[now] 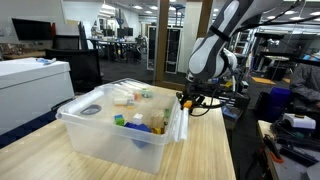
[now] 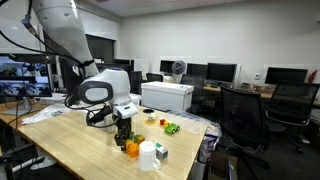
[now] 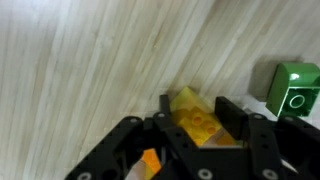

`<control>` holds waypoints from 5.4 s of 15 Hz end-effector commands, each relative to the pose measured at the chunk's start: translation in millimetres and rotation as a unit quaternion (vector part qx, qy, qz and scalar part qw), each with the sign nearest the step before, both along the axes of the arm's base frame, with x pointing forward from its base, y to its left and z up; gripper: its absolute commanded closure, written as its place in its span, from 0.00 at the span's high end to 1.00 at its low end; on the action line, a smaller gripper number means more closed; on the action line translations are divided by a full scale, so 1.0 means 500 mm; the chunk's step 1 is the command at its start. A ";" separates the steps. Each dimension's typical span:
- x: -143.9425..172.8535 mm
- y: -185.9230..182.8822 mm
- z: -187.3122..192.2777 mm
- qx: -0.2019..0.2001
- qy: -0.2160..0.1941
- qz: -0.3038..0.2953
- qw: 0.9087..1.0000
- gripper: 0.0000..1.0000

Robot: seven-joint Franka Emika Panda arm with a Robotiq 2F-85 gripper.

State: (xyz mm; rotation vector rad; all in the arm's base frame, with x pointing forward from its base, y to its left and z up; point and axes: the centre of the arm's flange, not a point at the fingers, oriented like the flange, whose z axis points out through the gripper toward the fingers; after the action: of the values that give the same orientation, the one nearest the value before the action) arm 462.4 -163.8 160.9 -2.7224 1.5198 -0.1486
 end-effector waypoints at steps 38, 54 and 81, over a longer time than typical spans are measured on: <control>-0.018 0.369 0.269 0.016 -0.098 0.299 0.949 0.25; 0.126 0.377 0.177 -0.034 -0.040 0.342 0.938 0.78; 0.049 0.035 0.423 -0.005 -0.057 0.093 0.994 1.00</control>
State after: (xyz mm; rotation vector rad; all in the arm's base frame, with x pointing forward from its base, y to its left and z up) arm 485.3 -129.1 377.4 -2.8160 1.1155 -0.3634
